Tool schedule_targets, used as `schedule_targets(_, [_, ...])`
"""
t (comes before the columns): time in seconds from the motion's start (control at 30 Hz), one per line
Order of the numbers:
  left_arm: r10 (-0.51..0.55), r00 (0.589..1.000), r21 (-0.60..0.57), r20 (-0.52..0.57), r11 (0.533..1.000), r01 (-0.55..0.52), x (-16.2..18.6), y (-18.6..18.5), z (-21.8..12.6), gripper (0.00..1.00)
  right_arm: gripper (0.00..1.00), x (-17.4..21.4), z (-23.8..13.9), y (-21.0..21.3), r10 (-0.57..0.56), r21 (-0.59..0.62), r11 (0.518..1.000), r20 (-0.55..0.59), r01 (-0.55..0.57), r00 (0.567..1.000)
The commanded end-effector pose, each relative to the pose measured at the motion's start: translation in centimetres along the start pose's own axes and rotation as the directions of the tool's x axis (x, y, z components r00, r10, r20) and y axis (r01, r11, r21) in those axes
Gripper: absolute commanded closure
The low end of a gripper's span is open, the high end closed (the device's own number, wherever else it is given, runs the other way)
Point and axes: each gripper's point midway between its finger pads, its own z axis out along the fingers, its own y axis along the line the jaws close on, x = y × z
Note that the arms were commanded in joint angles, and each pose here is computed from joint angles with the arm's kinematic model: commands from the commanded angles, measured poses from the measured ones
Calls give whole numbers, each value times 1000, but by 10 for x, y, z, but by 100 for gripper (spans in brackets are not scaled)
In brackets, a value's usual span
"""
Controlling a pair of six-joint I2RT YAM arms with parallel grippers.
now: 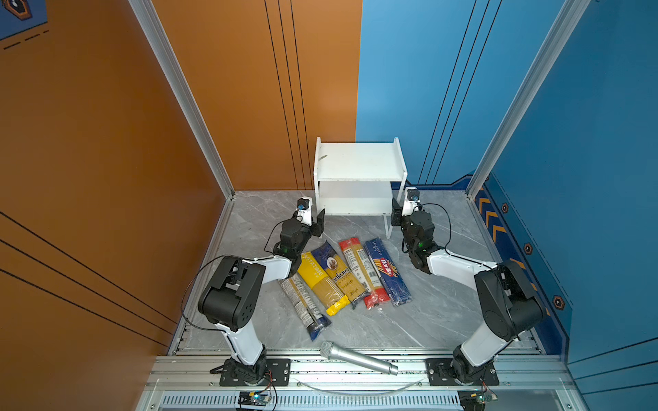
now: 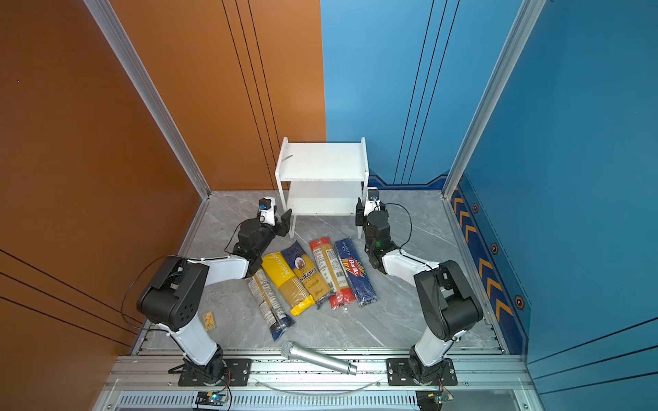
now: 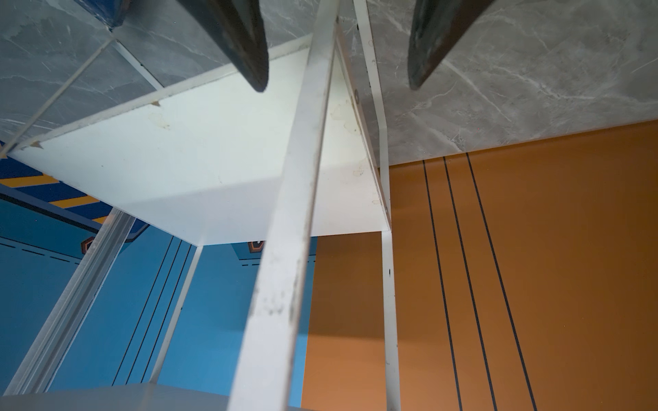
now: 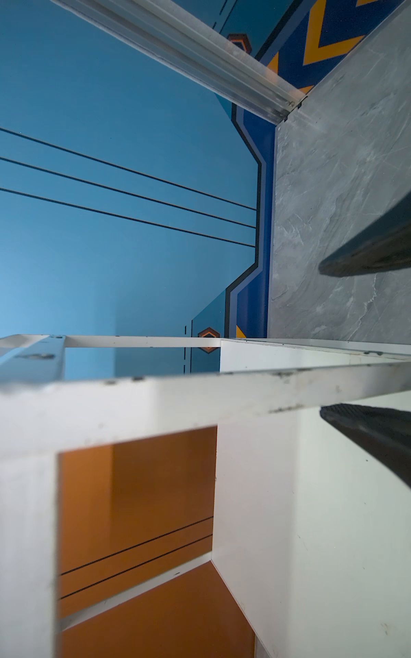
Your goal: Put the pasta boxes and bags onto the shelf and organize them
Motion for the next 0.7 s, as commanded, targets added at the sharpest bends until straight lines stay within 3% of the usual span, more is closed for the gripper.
schedule_targets(0.0, [11,999,-16,44,1000,-10,-12,-1,-10,33,42,-4,-2,-1,9,-11,1000,3,-9,1000])
schedule_targets(0.27, [39,998,-14,43,999,-39,-14,-3,-34,20,33,-2,-14,2,-10,-61,998,-56,6,998])
schedule_targets(0.37, [34,998,-7,45,999,-34,-22,-4,-47,19,24,-2,-19,5,-20,-112,994,-112,7,993])
schedule_targets(0.67, [21,1000,-18,-8,1000,-21,-28,-9,-85,17,19,-4,-49,15,-48,-235,972,-220,-6,974])
